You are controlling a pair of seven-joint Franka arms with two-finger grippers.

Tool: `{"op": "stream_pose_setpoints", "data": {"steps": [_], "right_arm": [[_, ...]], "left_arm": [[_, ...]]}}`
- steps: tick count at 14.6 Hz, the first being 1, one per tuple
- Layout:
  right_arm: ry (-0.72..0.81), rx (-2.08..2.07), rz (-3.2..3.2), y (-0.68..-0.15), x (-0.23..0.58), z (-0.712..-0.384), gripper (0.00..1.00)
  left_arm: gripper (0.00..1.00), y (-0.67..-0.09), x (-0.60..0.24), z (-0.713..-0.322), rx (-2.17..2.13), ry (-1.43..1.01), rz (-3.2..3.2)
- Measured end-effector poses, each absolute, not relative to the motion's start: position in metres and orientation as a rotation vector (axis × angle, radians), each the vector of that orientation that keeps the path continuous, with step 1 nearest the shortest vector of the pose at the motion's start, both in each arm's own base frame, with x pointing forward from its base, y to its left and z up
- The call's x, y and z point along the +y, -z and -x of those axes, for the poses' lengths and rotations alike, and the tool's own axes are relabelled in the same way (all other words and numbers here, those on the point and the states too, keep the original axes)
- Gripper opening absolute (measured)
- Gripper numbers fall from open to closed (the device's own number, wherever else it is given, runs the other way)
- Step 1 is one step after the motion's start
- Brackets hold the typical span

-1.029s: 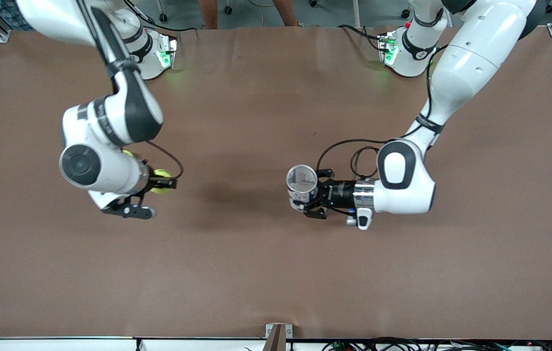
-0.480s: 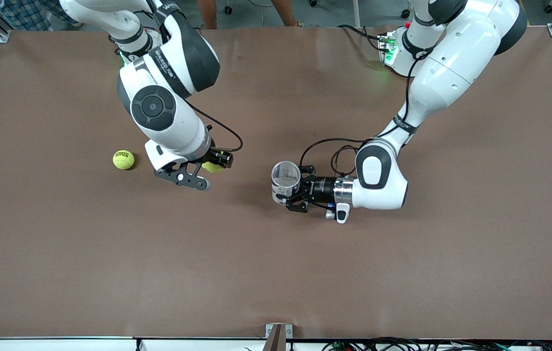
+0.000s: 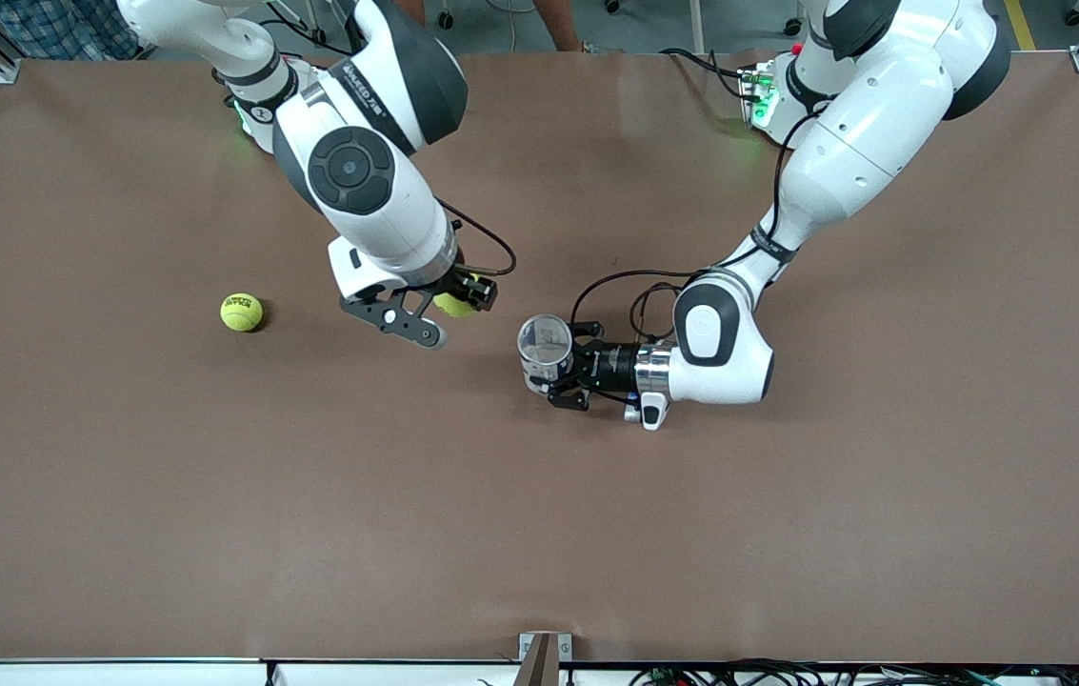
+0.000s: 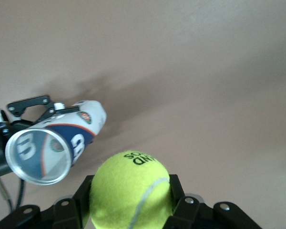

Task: Insert tennis ball vertically with right arm
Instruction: 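Move the held ball with the right gripper over the can's open mouth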

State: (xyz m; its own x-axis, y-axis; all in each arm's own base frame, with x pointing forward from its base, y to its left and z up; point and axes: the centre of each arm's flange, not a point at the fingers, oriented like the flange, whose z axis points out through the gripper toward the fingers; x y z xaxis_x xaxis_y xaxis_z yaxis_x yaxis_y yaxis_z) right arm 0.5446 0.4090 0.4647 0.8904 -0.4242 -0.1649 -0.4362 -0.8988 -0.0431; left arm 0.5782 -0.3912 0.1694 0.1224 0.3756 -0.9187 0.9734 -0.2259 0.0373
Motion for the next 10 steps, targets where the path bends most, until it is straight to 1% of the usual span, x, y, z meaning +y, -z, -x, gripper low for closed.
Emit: {"op": "stream_pose_setpoints", "data": {"steps": [5,10], "right_arm": [[-0.136,0.777,2.874,-0.448,0.446,-0.544,0.66],[-0.096,0.807,2.844,-0.43,0.456,-0.552,0.66]], "left_arm": [[0.66,-0.163,-0.397,-0.573,1.35,1.103,-1.702],[0.66,-0.162,-0.402,-0.57,1.367,1.102,-1.703]]}}
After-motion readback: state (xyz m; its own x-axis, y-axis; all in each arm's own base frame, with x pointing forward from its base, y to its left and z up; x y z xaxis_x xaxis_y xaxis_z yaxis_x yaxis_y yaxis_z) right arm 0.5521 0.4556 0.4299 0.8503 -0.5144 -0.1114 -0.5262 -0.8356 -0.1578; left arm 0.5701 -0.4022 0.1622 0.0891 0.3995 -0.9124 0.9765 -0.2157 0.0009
